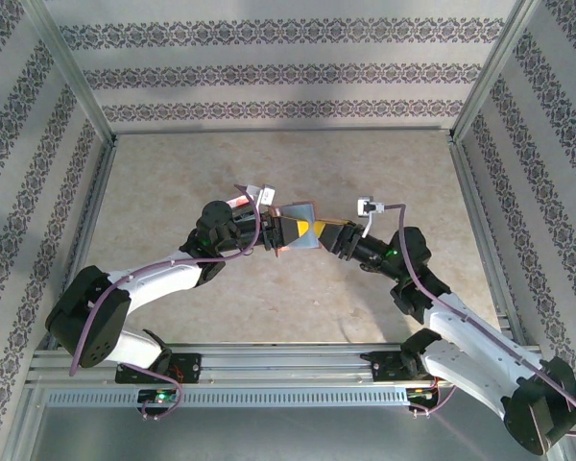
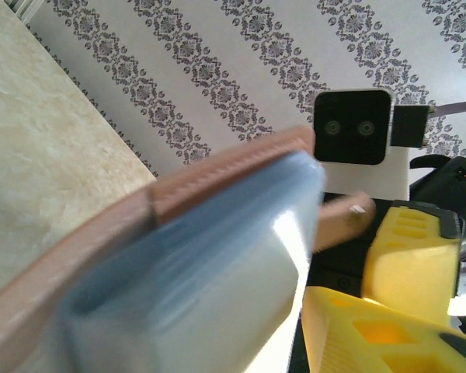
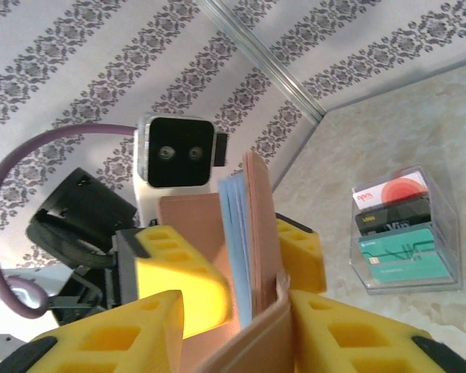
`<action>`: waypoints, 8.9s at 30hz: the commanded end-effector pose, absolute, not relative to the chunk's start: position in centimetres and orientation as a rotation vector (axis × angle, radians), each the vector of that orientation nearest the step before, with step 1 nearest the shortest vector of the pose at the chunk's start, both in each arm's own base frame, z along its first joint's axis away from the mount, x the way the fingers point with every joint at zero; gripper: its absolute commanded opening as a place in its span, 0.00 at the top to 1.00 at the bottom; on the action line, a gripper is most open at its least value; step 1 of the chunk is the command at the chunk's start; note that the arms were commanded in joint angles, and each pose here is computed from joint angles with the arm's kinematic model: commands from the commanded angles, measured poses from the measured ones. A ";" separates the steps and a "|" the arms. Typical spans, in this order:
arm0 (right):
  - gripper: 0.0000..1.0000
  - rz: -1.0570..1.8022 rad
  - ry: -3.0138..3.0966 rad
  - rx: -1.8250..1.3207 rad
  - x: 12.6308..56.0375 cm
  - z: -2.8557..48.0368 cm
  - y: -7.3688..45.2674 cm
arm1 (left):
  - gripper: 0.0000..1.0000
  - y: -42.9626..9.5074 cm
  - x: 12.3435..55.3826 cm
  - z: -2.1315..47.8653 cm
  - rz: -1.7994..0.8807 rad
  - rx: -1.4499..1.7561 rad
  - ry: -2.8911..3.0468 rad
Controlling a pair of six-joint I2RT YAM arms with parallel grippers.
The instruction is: Take the credit cards out of the card holder
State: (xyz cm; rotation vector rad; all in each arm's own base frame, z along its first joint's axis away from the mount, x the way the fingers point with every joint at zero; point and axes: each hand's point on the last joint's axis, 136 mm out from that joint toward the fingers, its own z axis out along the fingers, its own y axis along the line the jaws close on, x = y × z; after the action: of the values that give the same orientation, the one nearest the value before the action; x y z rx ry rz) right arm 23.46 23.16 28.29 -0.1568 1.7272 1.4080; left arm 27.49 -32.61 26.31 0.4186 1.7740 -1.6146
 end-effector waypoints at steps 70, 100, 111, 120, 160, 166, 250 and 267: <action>1.00 1.110 1.798 -0.010 24.5 28.8 19.3 | 0.60 -32.4 27.8 20.6 -1.525 0.361 1.975; 1.00 1.120 1.845 -0.054 24.6 29.5 21.3 | 0.75 -34.0 27.4 19.8 -1.524 0.415 1.998; 1.00 1.073 1.832 -0.019 24.4 29.3 20.1 | 0.66 -34.0 27.4 20.4 -1.532 0.417 1.979; 1.00 1.041 1.835 -0.012 24.6 29.8 19.7 | 0.62 -34.2 27.3 20.1 -1.550 0.415 1.990; 1.00 0.987 1.952 -0.023 25.0 28.8 21.2 | 0.79 -34.4 27.3 20.0 -1.575 0.407 1.975; 1.00 0.966 1.950 0.023 25.1 28.1 20.0 | 0.79 -34.2 27.2 20.1 -1.548 0.423 1.980; 0.68 1.131 1.940 0.037 25.7 26.1 20.2 | 0.82 -34.2 26.8 22.7 -1.567 0.479 1.870; 0.70 1.034 2.007 0.056 26.1 24.2 19.4 | 0.93 -34.4 26.7 23.5 -1.607 0.488 1.824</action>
State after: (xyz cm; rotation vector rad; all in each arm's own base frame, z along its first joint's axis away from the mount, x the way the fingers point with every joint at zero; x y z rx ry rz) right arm 25.90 19.90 24.81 0.0553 1.9936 1.0832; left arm 27.47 -33.72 20.52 0.4167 1.9518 -1.5593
